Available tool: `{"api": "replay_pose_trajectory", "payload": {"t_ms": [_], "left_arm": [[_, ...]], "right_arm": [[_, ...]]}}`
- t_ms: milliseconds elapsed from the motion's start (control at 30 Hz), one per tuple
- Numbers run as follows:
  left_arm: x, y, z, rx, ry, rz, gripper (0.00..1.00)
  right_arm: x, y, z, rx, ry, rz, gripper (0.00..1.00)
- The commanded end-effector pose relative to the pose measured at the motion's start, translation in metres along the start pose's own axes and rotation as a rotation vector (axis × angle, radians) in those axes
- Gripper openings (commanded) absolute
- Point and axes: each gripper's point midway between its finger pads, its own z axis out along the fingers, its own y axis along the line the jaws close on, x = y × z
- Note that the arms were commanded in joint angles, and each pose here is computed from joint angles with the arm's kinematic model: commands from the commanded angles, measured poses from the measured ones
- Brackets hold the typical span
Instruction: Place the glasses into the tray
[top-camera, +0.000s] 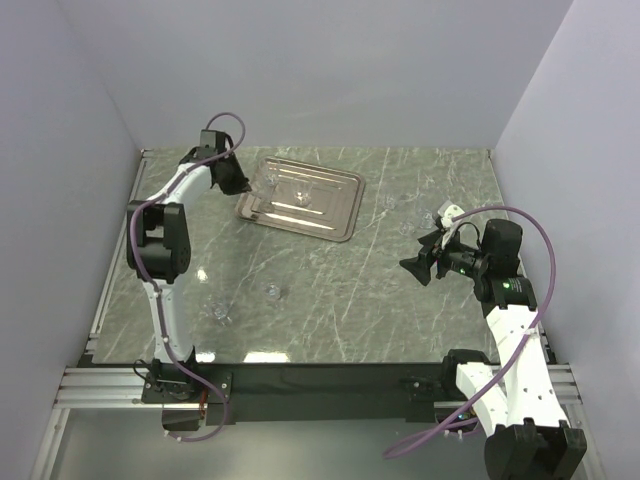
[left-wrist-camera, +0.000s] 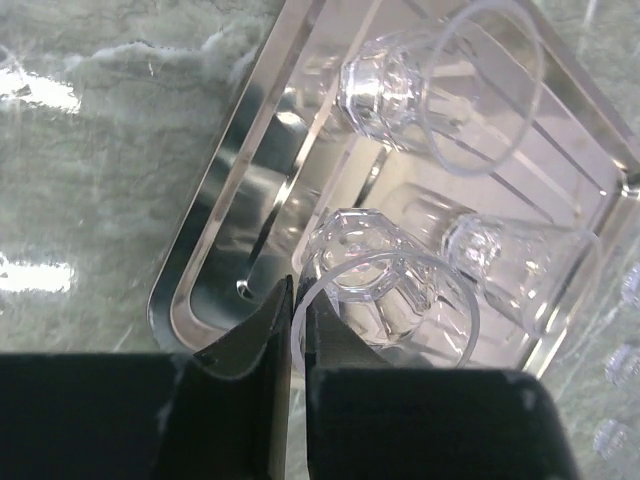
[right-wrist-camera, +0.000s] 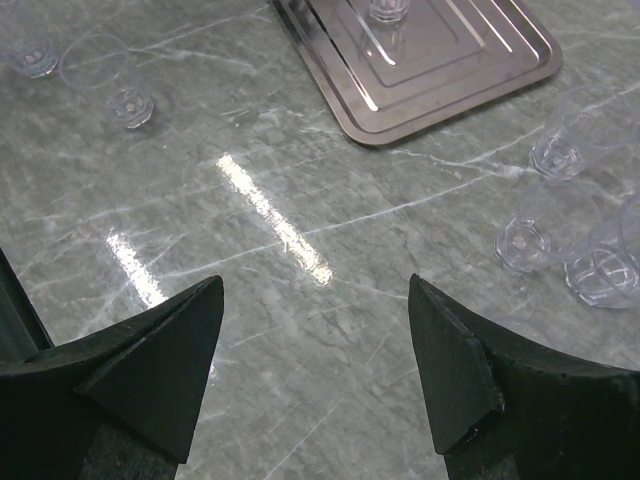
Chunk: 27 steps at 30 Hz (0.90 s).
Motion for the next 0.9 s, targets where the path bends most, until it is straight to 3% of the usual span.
{"api": "replay_pose_trajectory", "payload": {"t_ms": [0, 100, 333, 433, 700, 833, 867], "left_arm": [[-0.013, -0.012, 0.003, -0.006, -0.02, 0.02, 0.11], [-0.014, -0.014, 0.01, -0.018, -0.014, 0.024, 0.16], [-0.019, -0.025, 0.01, -0.019, -0.019, 0.035, 0.5], [-0.028, -0.031, -0.003, -0.008, -0.048, 0.05, 0.57], [-0.055, -0.044, -0.084, 0.031, -0.228, 0.122, 0.7], [-0.031, -0.029, -0.114, 0.033, -0.259, 0.118, 0.74], [-0.034, -0.033, -0.138, 0.057, -0.301, 0.116, 0.74]], "right_arm": [[-0.009, -0.004, -0.003, 0.014, -0.02, -0.036, 0.8], [-0.009, -0.005, -0.002, 0.018, -0.017, -0.04, 0.81], [-0.007, -0.006, -0.002, 0.019, -0.011, -0.035, 0.81], [-0.006, -0.006, -0.002, 0.023, -0.01, -0.036, 0.81], [-0.006, -0.006, -0.003, 0.027, -0.01, -0.046, 0.81], [-0.007, -0.007, -0.004, 0.031, -0.013, -0.05, 0.81], [-0.006, -0.007, -0.004, 0.032, -0.012, -0.049, 0.81]]}}
